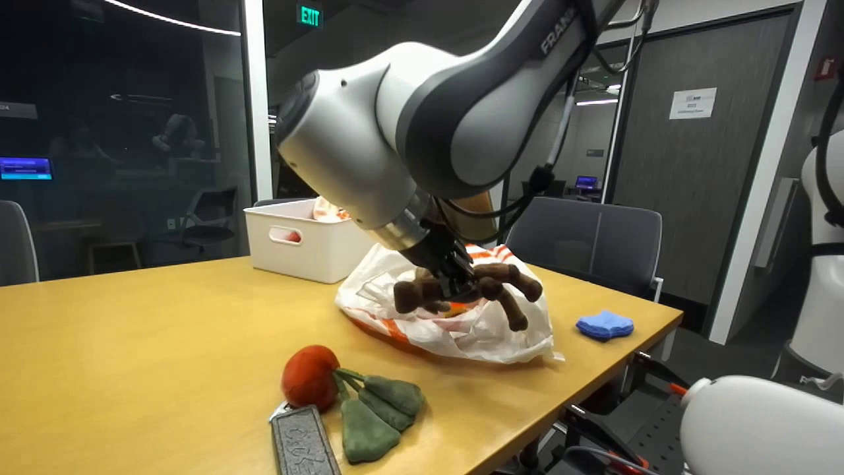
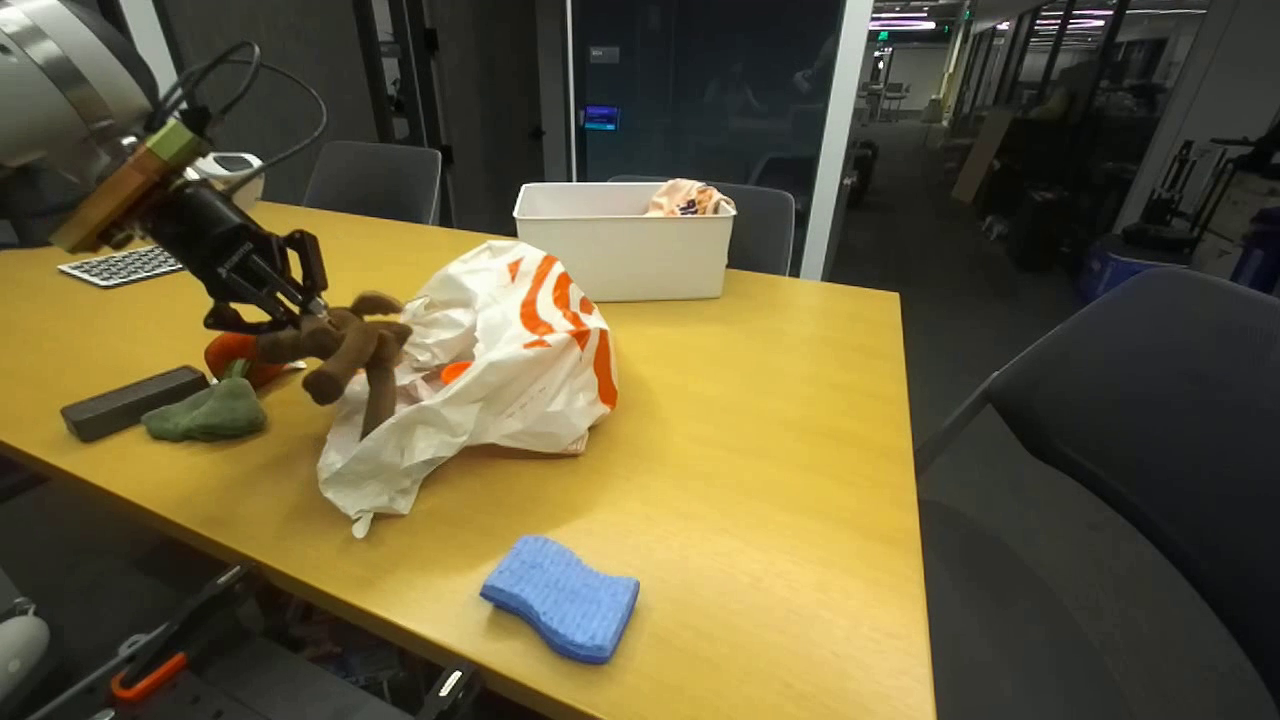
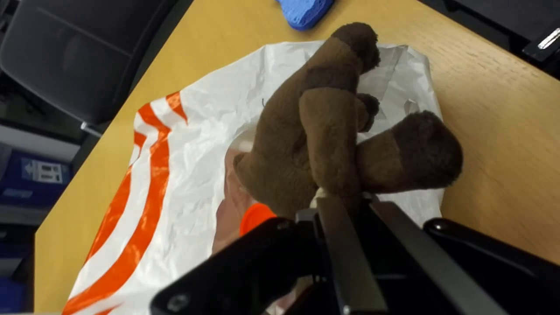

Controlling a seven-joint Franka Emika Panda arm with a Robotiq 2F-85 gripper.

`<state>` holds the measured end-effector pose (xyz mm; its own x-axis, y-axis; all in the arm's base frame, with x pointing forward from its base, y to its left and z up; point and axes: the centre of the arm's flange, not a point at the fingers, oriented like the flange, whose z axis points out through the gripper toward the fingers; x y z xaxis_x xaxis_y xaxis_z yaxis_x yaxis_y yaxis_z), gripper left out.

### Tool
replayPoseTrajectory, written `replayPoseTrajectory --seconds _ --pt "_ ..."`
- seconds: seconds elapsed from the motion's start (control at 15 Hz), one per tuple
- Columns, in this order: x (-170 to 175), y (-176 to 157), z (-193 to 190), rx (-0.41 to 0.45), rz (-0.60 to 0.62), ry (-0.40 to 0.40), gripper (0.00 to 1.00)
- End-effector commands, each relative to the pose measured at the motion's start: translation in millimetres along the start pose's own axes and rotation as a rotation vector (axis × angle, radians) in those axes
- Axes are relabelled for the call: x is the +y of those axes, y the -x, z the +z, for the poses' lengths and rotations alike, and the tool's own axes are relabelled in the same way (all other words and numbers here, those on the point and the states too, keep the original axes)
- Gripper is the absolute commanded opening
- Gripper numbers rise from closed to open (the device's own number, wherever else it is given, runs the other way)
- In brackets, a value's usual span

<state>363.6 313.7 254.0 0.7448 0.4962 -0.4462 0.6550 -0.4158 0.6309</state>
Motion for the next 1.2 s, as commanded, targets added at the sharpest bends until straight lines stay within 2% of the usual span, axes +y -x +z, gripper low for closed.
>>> replayPoseTrajectory --seconds 0.0,0.2,0.4,0.6,0.8,1.0,1.13 --pt "-2 -21 46 -0.071 0.068 0.008 0.03" --pt "0 -33 68 -0.123 0.123 0.074 0.03" --pt "-2 -47 65 -0.11 0.191 0.164 0.03" --pt "0 -61 60 -0.094 0.209 0.202 0.03" --pt "17 -77 78 -0.113 0.273 0.251 0.03" --pt "39 -84 98 -0.146 0.307 0.265 0.03" --pt "57 -89 109 -0.15 0.31 0.23 0.04"
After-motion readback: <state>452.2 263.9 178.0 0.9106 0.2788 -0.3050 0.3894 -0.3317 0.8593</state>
